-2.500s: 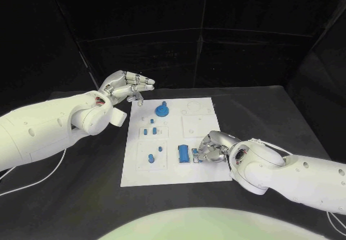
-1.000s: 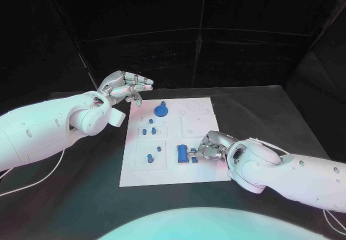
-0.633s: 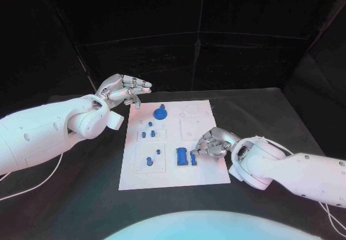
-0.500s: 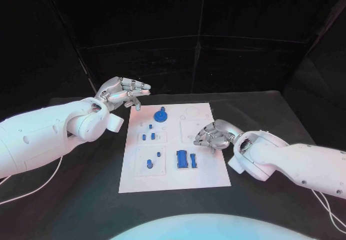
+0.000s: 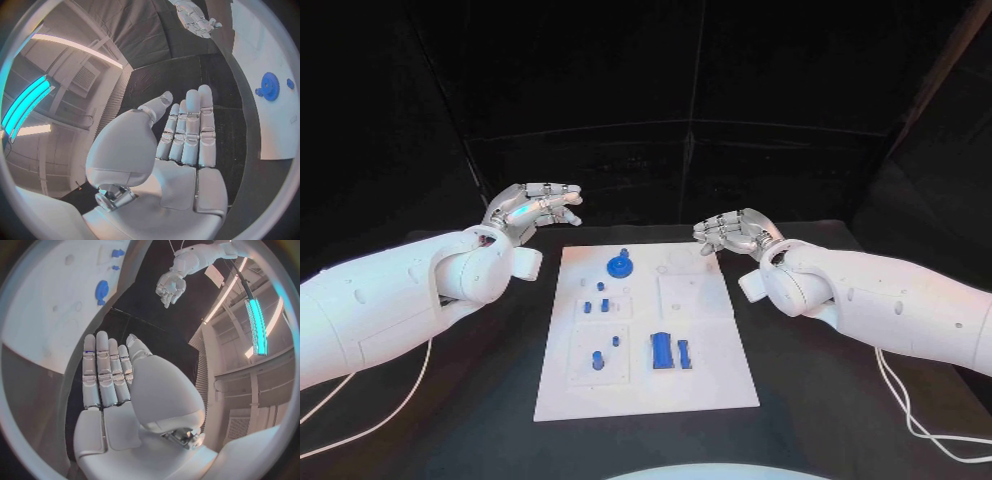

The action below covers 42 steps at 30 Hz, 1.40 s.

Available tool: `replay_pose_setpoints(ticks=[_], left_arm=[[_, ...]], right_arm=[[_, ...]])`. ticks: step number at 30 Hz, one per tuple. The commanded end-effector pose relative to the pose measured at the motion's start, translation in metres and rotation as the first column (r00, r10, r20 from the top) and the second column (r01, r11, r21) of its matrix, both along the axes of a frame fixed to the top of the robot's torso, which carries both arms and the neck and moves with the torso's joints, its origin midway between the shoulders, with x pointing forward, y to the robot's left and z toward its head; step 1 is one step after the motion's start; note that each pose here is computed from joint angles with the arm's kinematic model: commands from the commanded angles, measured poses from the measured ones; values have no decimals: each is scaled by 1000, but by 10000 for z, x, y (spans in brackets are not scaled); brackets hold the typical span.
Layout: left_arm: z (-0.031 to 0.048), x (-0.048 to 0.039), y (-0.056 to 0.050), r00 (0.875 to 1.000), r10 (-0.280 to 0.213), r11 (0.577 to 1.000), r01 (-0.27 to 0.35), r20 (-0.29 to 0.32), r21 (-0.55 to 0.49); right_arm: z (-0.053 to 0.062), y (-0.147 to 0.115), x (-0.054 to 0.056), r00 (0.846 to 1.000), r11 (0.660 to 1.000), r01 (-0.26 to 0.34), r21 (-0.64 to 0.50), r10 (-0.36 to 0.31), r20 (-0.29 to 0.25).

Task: Assemble the parts on the task board

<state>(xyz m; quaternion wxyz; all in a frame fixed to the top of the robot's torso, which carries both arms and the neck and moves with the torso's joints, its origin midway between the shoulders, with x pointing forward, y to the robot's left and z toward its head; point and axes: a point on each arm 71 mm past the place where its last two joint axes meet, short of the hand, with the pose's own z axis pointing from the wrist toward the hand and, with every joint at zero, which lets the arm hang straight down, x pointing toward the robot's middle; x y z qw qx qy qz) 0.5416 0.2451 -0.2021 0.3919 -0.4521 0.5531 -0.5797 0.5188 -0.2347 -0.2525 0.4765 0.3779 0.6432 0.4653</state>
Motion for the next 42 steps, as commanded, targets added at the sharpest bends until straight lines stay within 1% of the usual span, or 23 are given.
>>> replay_pose_setpoints(ticks=[1,4,6,12,13,16,21,23,27,30,31,35,38,42], left_arm=[[-23,66,45,999,36,996,-36,7,-84],[-81,96,57,999,53,995,-52,5,-86],[-118,105,56,997,74,993,-74,1,-88],[-197,107,19,991,133,988,-132,3,-83],[-212,96,-21,997,74,995,-76,-23,-59],[-215,88,-27,997,76,995,-78,-23,-58],[-240,12,-83,995,96,994,-97,-22,-44],[-252,-36,-118,994,108,993,-109,-21,-36],[-277,-190,-220,989,145,989,-145,-14,-10],[-284,-330,-303,984,175,984,-175,-5,11],[-282,-403,-343,982,191,981,-191,1,22],[-265,-579,-431,974,226,973,-227,18,46],[-248,-678,-476,969,245,967,-247,28,58],[-228,-773,-516,964,263,962,-265,39,69]], right_arm=[[80,113,132,993,984,-85,158,72,91],[82,220,214,990,979,-101,178,82,112],[79,289,254,989,976,-110,187,88,122],[74,373,309,987,973,-113,201,86,138],[31,351,303,993,986,-78,150,63,100],[34,352,296,993,985,-74,153,59,101],[61,363,225,994,984,-45,175,27,107],[77,370,179,994,982,-27,188,6,109],[126,387,26,993,974,31,225,-56,108],[167,399,-118,989,965,81,251,-109,98],[188,405,-193,987,959,106,262,-134,91],[233,414,-369,980,946,163,280,-189,69],[258,419,-467,975,939,192,286,-217,55],[280,422,-555,970,932,218,290,-240,42]])
